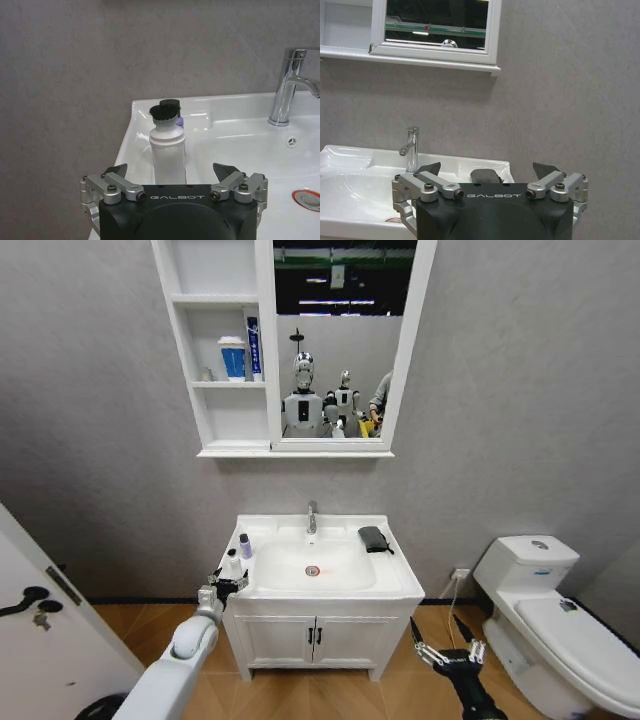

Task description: Move facial cleanser and shampoo from washbasin to cabinet, then wipe washbasin with towel.

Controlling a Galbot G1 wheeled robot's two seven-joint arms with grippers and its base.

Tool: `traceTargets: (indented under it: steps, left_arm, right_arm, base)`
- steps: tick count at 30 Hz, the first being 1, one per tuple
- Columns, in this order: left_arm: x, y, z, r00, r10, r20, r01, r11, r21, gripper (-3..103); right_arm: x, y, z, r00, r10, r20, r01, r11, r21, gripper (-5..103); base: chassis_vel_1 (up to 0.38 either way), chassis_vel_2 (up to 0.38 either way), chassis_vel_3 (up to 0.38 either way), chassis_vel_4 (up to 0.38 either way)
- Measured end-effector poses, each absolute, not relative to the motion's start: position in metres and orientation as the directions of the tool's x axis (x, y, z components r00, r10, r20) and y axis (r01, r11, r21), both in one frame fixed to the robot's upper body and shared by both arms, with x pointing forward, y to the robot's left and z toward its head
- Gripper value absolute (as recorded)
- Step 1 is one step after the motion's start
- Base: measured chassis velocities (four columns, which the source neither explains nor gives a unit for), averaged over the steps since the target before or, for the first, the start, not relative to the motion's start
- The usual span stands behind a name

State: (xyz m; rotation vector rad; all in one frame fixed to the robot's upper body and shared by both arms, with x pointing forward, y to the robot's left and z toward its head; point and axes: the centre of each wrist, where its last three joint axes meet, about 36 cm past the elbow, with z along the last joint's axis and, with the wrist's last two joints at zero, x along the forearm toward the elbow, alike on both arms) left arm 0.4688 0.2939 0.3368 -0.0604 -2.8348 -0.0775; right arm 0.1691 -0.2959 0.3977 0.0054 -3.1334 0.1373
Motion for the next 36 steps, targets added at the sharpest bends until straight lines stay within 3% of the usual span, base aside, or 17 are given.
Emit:
traceTargets:
  steps: [4, 6, 8, 9, 11, 20, 30, 35, 36]
  left_arm:
    - [0.479, 0.290, 0.335, -0.952, 0.035, 0.303, 0.049, 0.998, 0.040, 94]
    - [0.479, 0.289, 0.334, -0.951, 0.041, 0.307, 0.056, 0.998, 0.040, 78]
    - [0.477, 0.290, 0.333, -0.950, 0.045, 0.310, 0.061, 0.997, 0.039, 78]
    - [0.473, 0.292, 0.332, -0.948, 0.050, 0.313, 0.066, 0.997, 0.038, 67]
    - [0.471, 0.293, 0.332, -0.948, 0.053, 0.313, 0.068, 0.997, 0.038, 67]
    - [0.471, 0.300, 0.331, -0.951, 0.067, 0.301, 0.080, 0.996, 0.030, 31]
    - [0.474, 0.303, 0.341, -0.959, 0.058, 0.278, 0.068, 0.997, 0.028, 28]
    - [0.468, 0.308, 0.383, -0.976, 0.060, 0.211, 0.072, 0.996, 0.048, 28]
    - [0.465, 0.311, 0.416, -0.982, 0.073, 0.172, 0.085, 0.995, 0.059, 28]
  right_arm:
    - [0.168, -0.296, 0.398, -1.000, -0.002, 0.009, -0.003, 0.996, -0.084, 100]
    - [0.168, -0.296, 0.398, -1.000, -0.001, 0.007, -0.002, 0.997, -0.081, 100]
    - [0.168, -0.296, 0.398, -1.000, -0.001, 0.007, -0.001, 0.997, -0.080, 100]
    - [0.168, -0.296, 0.398, -1.000, 0.000, 0.007, 0.000, 0.997, -0.080, 100]
    - [0.169, -0.296, 0.398, -1.000, 0.002, 0.007, 0.001, 0.997, -0.080, 100]
    - [0.167, -0.295, 0.399, -1.000, 0.009, 0.006, 0.009, 0.997, -0.079, 100]
    - [0.168, -0.296, 0.399, -1.000, 0.016, 0.002, 0.016, 0.997, -0.079, 100]
    - [0.170, -0.295, 0.396, -1.000, 0.026, 0.002, 0.026, 0.997, -0.076, 100]
    - [0.171, -0.295, 0.393, -0.999, 0.034, 0.004, 0.033, 0.997, -0.072, 100]
  base:
    - [0.000, 0.000, 0.000, 0.000]
    - [0.000, 0.000, 0.000, 0.000]
    - [0.000, 0.000, 0.000, 0.000]
    - [0.000, 0.000, 0.000, 0.000]
    - [0.000, 0.000, 0.000, 0.000]
    - [0.000, 0.000, 0.000, 0.000]
    - [0.000, 0.000, 0.000, 0.000]
    - [0.000, 0.000, 0.000, 0.000]
    - [0.000, 0.000, 0.000, 0.000]
